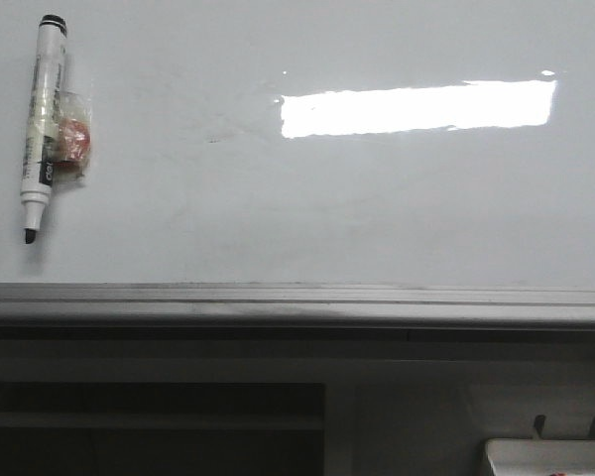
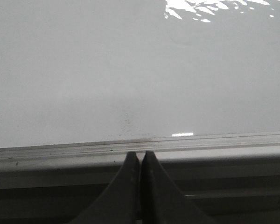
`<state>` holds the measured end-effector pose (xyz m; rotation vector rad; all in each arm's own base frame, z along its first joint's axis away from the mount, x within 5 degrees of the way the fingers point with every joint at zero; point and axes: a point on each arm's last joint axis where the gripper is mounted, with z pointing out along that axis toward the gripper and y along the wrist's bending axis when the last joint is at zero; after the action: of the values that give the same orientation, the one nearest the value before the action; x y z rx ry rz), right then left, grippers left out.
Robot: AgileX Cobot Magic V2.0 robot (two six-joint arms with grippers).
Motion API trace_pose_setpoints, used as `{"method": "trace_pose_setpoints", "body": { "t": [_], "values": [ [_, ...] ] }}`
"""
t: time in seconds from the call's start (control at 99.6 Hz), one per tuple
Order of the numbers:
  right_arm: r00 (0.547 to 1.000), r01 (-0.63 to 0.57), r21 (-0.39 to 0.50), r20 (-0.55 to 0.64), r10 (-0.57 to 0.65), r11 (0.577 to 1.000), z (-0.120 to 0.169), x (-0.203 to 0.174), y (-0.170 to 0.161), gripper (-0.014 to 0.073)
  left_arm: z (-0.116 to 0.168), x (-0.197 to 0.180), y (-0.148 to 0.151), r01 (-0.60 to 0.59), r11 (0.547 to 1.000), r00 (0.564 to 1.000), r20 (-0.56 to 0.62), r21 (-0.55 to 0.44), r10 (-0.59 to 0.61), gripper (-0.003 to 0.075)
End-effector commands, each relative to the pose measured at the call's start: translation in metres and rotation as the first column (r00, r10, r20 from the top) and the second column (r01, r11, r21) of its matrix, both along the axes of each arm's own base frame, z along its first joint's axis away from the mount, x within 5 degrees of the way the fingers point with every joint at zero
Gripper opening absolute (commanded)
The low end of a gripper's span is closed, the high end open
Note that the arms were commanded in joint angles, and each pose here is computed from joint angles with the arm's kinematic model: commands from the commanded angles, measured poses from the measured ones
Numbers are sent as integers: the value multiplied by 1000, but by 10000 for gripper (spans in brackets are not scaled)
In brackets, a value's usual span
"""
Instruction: Write number 2 on whiteboard
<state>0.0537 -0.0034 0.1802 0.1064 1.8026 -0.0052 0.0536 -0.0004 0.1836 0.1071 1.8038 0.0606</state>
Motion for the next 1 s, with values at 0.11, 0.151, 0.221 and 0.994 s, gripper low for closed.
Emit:
{"method": "trace_pose_setpoints", "body": {
  "t": [0.11, 0.151, 0.221, 0.994],
  "values": [
    [1000, 9, -14, 14, -9, 1000, -5, 0, -1, -60, 4, 0, 0, 0, 1000, 996, 90, -10, 1, -20],
    [1000, 9, -14, 14, -9, 1000, -5, 0, -1, -60, 4, 0, 0, 0, 1000, 996, 90, -10, 1, -20],
    [1000, 9, -14, 14, -9, 1000, -5, 0, -1, -60, 4, 0, 0, 0, 1000, 996, 90, -10, 1, -20],
    [904, 13, -40, 427, 5, 999, 33, 0, 0, -60, 30, 0, -1, 22, 996, 932, 363, -81, 9, -20]
  ]
}}
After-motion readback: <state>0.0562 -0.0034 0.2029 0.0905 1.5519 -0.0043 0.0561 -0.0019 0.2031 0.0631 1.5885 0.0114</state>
